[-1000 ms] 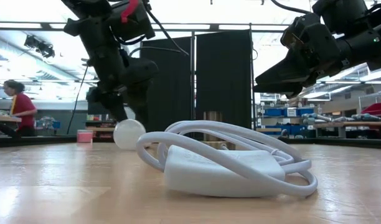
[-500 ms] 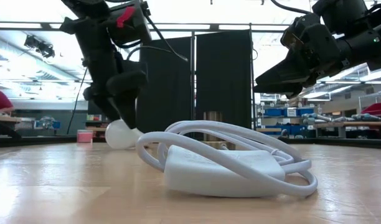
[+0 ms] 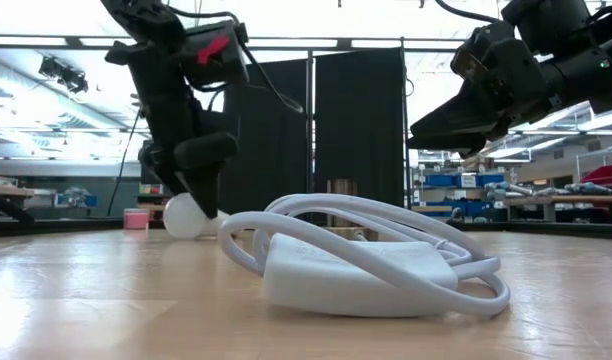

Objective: Screw lightbulb
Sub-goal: Insert the white lightbulb into the silver lamp

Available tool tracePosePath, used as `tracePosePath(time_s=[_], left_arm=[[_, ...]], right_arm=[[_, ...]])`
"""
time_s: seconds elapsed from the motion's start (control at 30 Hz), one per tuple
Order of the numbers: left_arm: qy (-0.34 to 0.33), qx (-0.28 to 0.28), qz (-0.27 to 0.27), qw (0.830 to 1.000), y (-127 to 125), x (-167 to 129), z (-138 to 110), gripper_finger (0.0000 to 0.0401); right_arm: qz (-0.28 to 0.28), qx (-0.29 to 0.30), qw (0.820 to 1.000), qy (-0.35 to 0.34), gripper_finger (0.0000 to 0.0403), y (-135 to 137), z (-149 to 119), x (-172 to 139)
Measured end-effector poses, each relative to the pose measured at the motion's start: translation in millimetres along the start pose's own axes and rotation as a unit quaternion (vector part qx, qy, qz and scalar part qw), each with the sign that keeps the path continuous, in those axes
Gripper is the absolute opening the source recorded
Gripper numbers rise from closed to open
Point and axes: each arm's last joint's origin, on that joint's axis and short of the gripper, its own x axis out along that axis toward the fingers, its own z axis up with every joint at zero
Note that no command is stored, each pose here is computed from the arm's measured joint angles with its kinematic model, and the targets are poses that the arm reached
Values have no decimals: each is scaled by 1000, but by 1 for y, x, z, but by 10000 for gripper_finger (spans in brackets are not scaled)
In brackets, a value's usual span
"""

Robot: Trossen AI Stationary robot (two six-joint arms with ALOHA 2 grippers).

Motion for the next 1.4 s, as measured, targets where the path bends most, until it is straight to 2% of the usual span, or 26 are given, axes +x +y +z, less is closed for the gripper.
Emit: tracePosePath(time_s=[0.13, 0.47, 0.97, 1.23, 1.4], left_arm=[[32, 12, -11, 999, 0, 5, -2, 321], [-9, 95, -15, 995, -4, 7, 4, 321], [7, 195, -8, 981, -5, 15, 1, 316], [-2, 229, -11, 973, -10, 23, 2, 284], [-14, 227, -5, 974, -11, 23, 4, 283]], right_arm=[[2, -1, 1000, 2, 227, 0, 0, 0], [8, 0, 1000, 1, 227, 0, 0, 0], [8, 0, 1000, 0, 227, 1, 0, 0], [9, -2, 1000, 0, 227, 1, 0, 0], [8, -2, 1000, 1, 227, 1, 0, 0]])
